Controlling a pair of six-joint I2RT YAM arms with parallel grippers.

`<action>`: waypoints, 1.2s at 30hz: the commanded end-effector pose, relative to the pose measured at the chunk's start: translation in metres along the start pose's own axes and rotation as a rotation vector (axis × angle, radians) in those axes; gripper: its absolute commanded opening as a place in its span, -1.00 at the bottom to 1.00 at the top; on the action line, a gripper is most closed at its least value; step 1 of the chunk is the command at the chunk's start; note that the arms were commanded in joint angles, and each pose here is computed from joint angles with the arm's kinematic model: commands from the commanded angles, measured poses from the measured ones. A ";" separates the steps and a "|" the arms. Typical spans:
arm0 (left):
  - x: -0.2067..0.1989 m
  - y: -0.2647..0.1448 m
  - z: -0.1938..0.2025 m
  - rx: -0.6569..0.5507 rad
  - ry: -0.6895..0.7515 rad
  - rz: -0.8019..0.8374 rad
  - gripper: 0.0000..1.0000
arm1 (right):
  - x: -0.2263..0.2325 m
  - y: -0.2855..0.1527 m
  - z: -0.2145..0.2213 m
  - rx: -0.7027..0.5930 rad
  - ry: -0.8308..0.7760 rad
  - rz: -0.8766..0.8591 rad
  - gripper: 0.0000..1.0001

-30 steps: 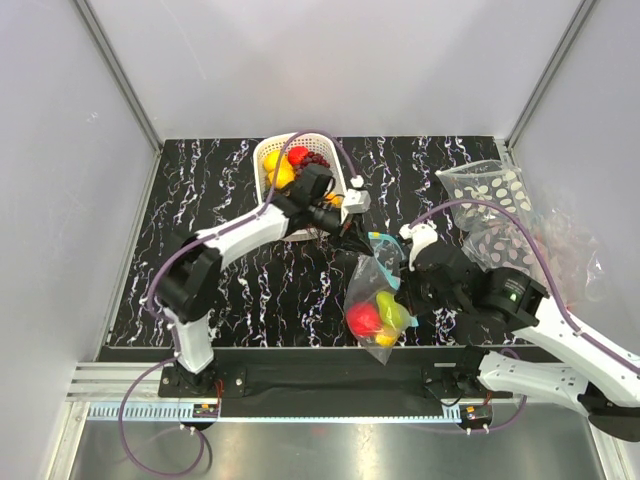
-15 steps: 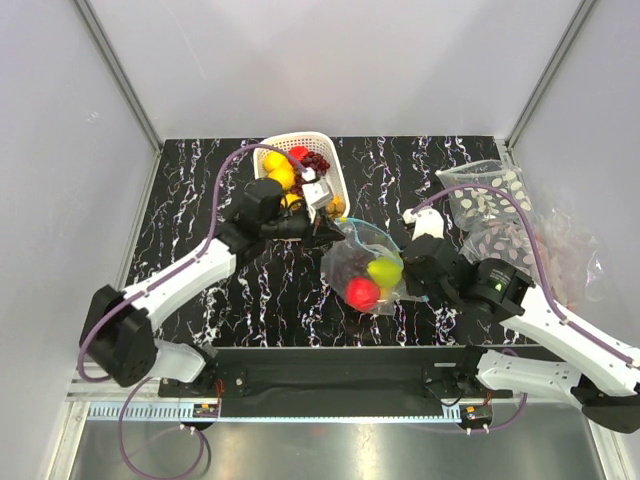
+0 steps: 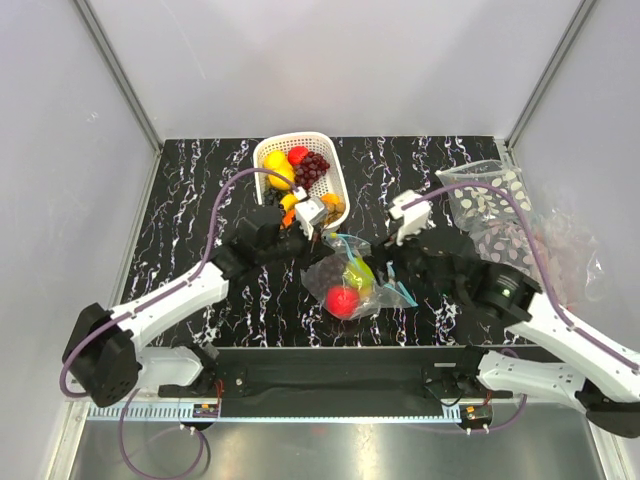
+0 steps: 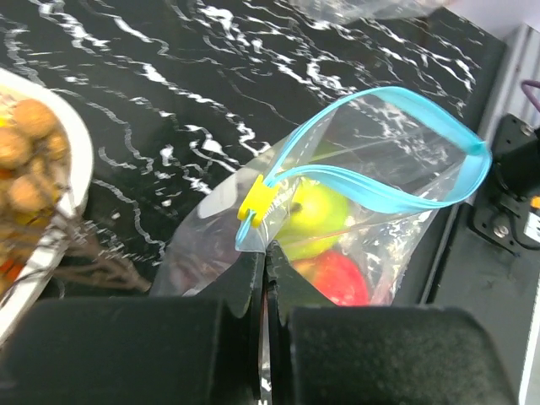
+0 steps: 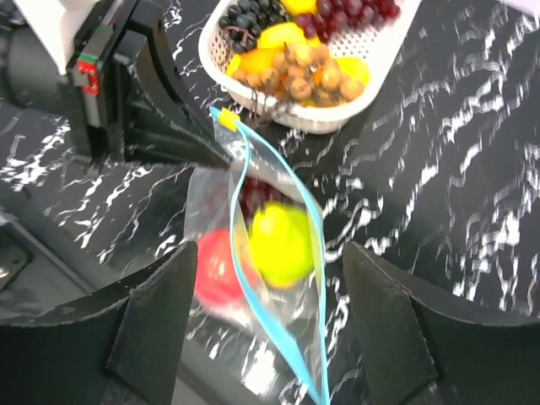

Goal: Place the food in the zip-top bag and seal the zipper
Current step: Adjust the zipper food storage bag at the center of the board, then zip the zipper food storage bag at the center of the board.

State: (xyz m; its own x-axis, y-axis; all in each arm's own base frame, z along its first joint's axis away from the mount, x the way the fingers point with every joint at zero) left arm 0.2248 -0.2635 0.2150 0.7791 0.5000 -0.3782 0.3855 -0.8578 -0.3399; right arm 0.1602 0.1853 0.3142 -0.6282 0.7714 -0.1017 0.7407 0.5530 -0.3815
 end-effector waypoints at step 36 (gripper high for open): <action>-0.014 -0.042 -0.012 -0.312 0.035 -0.053 -1.00 | 0.046 0.106 -0.037 -0.126 -0.444 -0.558 -0.07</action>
State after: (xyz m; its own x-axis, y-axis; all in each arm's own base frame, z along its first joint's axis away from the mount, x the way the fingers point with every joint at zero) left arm 0.2004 -0.2345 0.2158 0.7370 0.5631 -0.3739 0.5259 -0.8252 -0.2062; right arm 0.2162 0.2873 0.2861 -0.9428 0.2107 -0.2585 0.3070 0.8510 -0.4261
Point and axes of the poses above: each gripper's point midway between its finger pads, its own y axis out along the fingers, its own x axis along the line the jaws close on, z = x × y, the point moved 5 cm from there along -y, back along the fingers, and after that the axes turned 10 degrees about -y, right-handed, at the moved point
